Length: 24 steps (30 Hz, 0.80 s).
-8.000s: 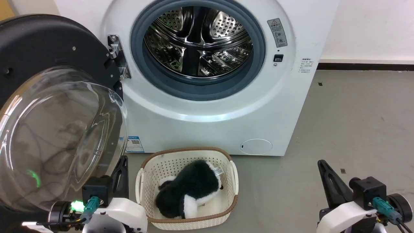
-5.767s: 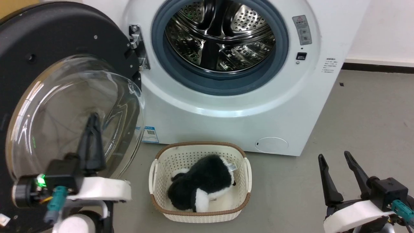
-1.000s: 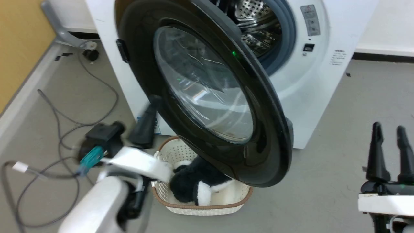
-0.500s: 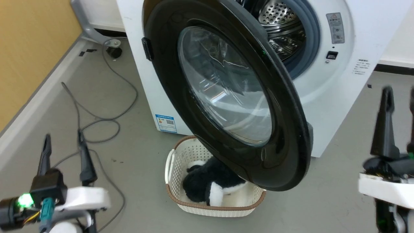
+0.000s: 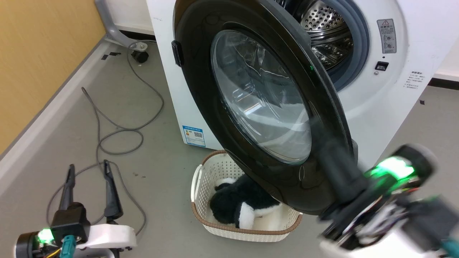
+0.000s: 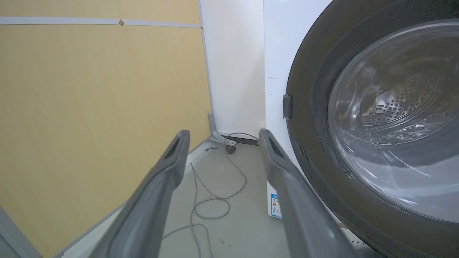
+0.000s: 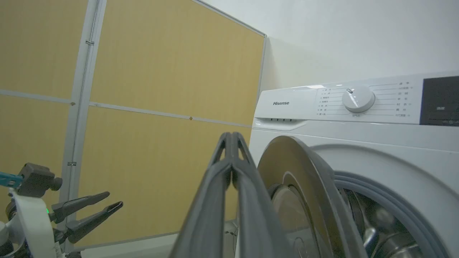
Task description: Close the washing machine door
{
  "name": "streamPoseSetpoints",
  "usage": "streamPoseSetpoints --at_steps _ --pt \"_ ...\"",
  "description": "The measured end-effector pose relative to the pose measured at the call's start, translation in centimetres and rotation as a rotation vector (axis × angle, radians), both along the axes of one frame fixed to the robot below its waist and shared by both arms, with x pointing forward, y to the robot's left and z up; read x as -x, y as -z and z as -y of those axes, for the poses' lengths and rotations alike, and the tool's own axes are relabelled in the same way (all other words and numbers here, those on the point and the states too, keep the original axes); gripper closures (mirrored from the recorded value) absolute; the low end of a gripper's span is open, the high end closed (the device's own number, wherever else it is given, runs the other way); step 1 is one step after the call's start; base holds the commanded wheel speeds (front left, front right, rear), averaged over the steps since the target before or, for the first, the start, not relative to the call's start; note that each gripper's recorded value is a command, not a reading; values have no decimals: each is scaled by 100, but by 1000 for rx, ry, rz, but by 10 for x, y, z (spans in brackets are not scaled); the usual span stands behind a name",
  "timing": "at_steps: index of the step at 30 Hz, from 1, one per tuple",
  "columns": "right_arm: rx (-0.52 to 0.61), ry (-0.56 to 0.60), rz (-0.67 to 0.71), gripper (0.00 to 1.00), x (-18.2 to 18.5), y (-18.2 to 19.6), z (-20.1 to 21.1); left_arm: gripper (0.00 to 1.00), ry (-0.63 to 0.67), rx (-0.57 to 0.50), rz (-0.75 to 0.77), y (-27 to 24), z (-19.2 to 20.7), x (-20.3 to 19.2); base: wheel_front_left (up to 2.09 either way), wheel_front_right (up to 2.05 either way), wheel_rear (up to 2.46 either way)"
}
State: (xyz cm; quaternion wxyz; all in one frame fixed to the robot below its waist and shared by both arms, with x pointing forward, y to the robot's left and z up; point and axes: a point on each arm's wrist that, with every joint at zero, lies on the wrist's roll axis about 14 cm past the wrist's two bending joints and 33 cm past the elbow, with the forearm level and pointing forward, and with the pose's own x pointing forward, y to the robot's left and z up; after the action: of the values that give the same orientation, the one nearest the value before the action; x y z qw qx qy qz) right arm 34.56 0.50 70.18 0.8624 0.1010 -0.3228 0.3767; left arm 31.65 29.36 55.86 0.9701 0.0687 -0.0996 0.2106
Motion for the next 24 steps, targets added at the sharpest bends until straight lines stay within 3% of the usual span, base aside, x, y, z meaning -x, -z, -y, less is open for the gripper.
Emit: streamPoseSetpoints --at_steps 4,12,18,24 --pt "155 -30 -65 100 0 45 -18 0 20 3 0 1 7 -3 0 0 0" --pt "278 66 -300 100 -24 128 4 0 60 7 -10 6 20 -14 0 0 0" --pt "293 207 -412 100 -53 161 44 0 84 17 -27 13 28 -26 0 0 0" --pt "250 317 -463 100 -75 170 74 0 110 27 -40 19 37 -37 0 0 0"
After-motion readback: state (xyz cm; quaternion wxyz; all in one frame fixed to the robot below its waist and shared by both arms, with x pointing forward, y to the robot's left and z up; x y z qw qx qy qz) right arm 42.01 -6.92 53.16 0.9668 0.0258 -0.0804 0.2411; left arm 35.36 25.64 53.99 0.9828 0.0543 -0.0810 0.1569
